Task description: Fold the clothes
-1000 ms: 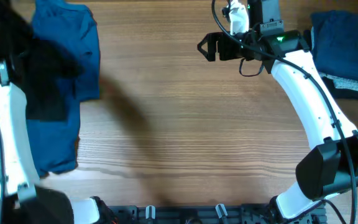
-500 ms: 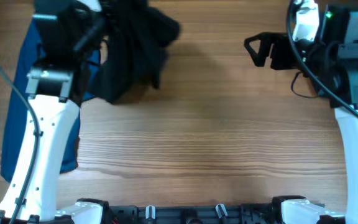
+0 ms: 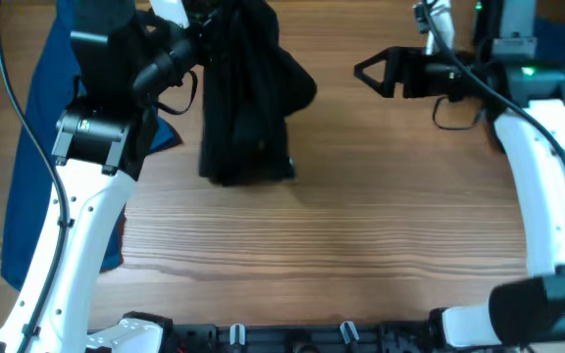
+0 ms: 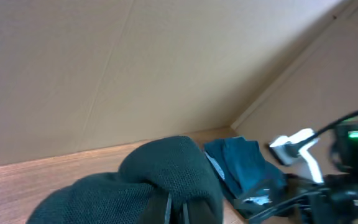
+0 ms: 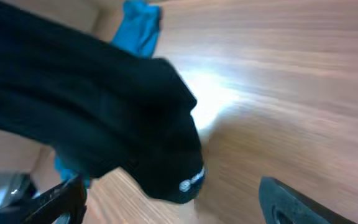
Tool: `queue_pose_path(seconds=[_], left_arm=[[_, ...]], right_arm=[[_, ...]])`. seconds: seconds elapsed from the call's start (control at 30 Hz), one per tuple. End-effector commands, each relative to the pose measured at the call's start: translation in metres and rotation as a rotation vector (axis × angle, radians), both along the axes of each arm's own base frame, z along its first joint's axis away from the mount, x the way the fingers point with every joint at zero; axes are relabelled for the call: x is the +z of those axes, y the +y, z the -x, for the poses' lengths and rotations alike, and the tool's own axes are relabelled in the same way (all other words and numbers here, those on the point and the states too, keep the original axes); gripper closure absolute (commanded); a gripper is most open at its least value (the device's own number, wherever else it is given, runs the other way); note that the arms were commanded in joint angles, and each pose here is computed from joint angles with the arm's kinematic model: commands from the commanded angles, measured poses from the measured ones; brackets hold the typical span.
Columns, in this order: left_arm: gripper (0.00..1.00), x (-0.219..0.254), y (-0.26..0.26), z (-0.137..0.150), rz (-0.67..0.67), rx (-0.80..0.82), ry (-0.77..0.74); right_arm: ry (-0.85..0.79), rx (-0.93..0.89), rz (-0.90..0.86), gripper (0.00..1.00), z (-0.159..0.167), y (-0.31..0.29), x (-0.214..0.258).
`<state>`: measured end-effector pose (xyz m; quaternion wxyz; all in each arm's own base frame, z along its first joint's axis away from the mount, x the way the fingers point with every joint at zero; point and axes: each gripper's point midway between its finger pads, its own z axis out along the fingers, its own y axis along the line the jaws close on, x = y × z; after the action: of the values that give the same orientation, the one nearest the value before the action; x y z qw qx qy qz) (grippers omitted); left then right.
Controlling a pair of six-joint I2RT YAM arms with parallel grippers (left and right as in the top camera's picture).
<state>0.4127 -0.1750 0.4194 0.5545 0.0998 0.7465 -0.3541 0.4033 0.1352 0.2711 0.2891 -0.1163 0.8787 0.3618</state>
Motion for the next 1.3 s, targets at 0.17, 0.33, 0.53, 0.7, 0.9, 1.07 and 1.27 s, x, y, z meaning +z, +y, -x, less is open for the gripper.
queue_pose_path(seconds=[0.17, 0.33, 0.53, 0.7, 0.9, 1.07, 1.27], left_arm=[[0.96, 0.026, -0.002, 0.014, 0.062, -0.029, -0.034], [0.96, 0.028, -0.003, 0.015, 0.1, -0.035, -0.011], [0.96, 0.039, -0.003, 0.015, 0.11, -0.036, -0.056], [0.96, 0.04, -0.003, 0.015, 0.111, -0.036, -0.063], [0.96, 0.042, -0.001, 0.013, 0.112, -0.022, -0.07], [0.96, 0.041, 0.002, 0.01, 0.11, 0.001, -0.07], [0.96, 0.018, 0.023, -0.004, 0.071, 0.153, 0.011]], right_arm=[[-0.095, 0.256, -0.263, 0.11, -0.014, 0.042, -0.021], [-0.118, 0.262, -0.298, 0.12, -0.028, 0.066, -0.043], [-0.083, 0.284, -0.309, 0.39, -0.029, 0.081, -0.059], [-0.093, 0.341, -0.321, 0.4, -0.018, 0.102, -0.055], [-0.097, 0.426, -0.376, 0.4, -0.003, 0.123, -0.043], [-0.081, 0.361, -0.345, 0.96, -0.012, 0.127, -0.048], [-0.165, 0.239, -0.277, 0.96, -0.034, 0.108, -0.029]])
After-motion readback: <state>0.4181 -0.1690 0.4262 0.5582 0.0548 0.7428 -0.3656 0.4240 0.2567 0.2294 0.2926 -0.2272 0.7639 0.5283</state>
